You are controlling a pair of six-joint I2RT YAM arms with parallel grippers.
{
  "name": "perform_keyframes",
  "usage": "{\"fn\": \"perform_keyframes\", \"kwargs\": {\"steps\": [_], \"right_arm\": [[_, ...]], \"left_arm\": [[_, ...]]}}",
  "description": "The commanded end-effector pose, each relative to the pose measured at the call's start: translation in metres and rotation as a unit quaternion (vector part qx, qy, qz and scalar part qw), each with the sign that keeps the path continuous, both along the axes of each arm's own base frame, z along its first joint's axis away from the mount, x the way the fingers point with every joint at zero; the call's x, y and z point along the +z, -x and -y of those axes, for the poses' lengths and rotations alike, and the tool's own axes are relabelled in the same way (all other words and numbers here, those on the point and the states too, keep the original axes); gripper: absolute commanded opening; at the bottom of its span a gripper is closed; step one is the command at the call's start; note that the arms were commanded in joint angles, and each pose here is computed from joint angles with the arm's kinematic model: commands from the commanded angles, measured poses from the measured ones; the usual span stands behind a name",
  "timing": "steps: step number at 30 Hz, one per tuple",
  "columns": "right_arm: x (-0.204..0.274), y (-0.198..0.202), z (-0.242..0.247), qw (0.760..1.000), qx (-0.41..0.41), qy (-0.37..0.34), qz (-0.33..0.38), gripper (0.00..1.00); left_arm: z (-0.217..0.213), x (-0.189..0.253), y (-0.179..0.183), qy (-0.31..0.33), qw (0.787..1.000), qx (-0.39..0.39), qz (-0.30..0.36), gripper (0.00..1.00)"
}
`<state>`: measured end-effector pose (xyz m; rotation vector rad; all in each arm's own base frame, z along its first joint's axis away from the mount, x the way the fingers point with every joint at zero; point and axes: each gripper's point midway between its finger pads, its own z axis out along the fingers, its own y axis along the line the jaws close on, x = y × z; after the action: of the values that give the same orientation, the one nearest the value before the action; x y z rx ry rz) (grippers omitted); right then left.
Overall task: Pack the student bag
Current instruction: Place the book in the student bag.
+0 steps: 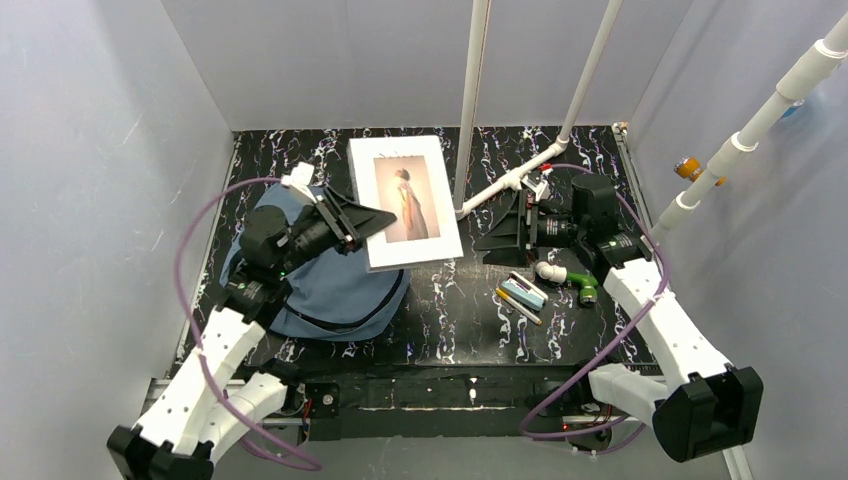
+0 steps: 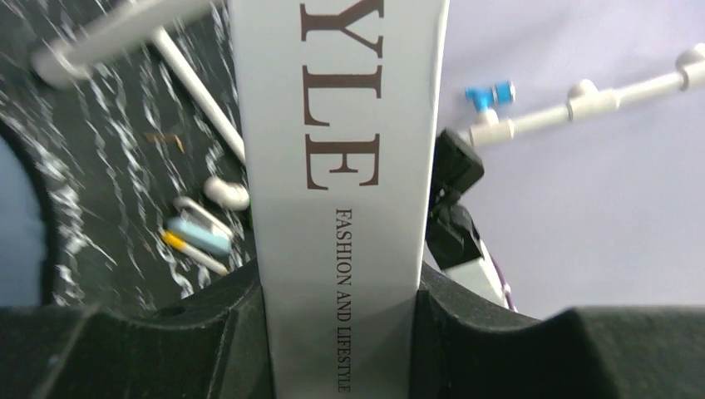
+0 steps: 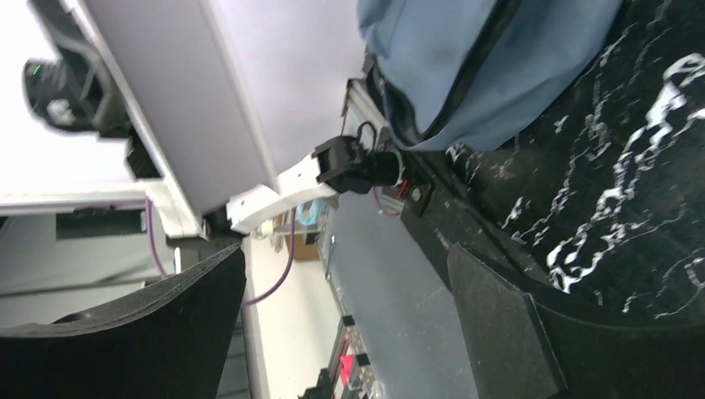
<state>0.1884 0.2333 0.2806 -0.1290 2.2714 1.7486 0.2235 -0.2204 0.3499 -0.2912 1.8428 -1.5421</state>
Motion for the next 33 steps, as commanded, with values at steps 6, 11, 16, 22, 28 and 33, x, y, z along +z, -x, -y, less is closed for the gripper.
{"fn": "perform_keyframes", "kwargs": {"steps": [6,11,16,22,28,33], "right_arm": [[0.060,-0.055,-0.068,0.988,-0.060,-0.092,0.111,0.98],[0.102,-0.029,-0.128,0.965,-0.036,-0.242,0.098,0.98],[0.134,-0.027,-0.154,0.937,-0.045,-0.338,0.078,0.98],[0.146,-0.051,-0.150,0.917,-0.112,-0.381,0.047,0.98],[0.157,-0.061,-0.157,0.913,-0.120,-0.389,0.039,0.98],[0.161,-0.074,-0.161,0.912,-0.145,-0.383,0.024,0.98]], "left_arm": [[-0.093,0.053,-0.043,-0.029,0.951,0.297,0.077,0.27],[-0.100,0.087,-0.058,0.031,0.937,0.336,0.094,0.27],[-0.099,0.085,-0.071,0.073,0.933,0.348,0.053,0.25],[-0.096,0.083,-0.074,0.085,0.934,0.343,0.042,0.24],[-0.093,0.078,-0.076,0.091,0.936,0.338,0.031,0.22],[-0.090,0.075,-0.078,0.090,0.938,0.334,0.027,0.22]]}}
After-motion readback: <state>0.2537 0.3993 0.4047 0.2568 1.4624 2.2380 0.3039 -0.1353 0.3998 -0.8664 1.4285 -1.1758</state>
